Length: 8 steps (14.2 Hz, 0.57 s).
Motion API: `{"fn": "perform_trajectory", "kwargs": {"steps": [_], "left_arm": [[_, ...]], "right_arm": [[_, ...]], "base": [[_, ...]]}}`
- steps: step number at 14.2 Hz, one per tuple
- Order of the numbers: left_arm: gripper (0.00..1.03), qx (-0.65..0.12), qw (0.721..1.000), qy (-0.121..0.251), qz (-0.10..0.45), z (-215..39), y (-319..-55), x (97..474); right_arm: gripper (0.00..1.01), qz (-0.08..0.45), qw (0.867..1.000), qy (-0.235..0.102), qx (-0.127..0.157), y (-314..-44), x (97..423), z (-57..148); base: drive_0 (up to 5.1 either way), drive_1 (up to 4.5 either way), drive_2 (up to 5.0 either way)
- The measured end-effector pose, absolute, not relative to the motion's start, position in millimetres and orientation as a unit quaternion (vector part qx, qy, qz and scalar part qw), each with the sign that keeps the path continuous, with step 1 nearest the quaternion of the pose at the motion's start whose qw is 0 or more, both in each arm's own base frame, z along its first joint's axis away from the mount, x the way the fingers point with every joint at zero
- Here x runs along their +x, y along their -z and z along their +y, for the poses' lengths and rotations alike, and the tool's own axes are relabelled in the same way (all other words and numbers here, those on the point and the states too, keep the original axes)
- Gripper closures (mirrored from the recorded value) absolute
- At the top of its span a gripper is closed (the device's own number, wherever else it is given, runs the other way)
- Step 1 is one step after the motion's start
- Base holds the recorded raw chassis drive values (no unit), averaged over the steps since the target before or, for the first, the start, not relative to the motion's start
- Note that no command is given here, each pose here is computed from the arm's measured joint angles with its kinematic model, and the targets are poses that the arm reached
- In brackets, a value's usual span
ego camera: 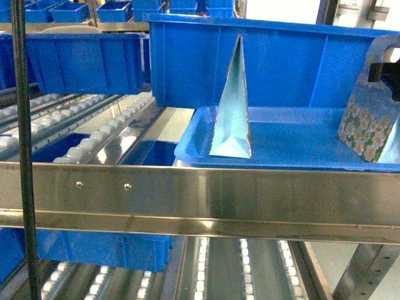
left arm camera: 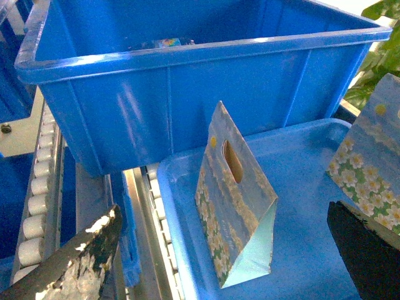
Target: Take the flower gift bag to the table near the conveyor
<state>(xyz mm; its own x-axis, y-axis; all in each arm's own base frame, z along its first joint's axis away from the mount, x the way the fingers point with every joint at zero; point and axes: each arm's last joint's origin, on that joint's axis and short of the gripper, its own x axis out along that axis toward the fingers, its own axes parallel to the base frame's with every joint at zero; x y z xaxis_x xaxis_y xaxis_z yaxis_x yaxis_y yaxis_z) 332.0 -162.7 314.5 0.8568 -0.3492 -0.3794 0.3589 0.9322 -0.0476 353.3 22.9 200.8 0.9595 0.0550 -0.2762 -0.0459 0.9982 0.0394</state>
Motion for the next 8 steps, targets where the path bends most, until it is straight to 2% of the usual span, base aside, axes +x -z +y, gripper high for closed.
{"fn": "perform_trajectory", "kwargs": {"steps": [3,5,8], "left_arm": [[0.05,0.012,0.963,0.184,0.195,-162.7,-314.5,332.0],[0.05,0.012,0.963,0.184,0.195,-162.7,-314.5,332.0],[0.05,0.012,0.964,0.184,0.194,-162.7,-314.5,332.0]], "right_arm": [[1.00,0.141,0.990,-0.026,0.016,-200.7,353.3,23.1],[0.99,0.131,0.991,-0.023,0.015,-204.0,352.5,22.8],[0.99,0.095,0.995,-0.026,0.017,-229.1,343.6,22.4]], "base": [[0.0,0.00,0.0],[0.0,0.00,0.0],[0.0,0.00,0.0]]}}
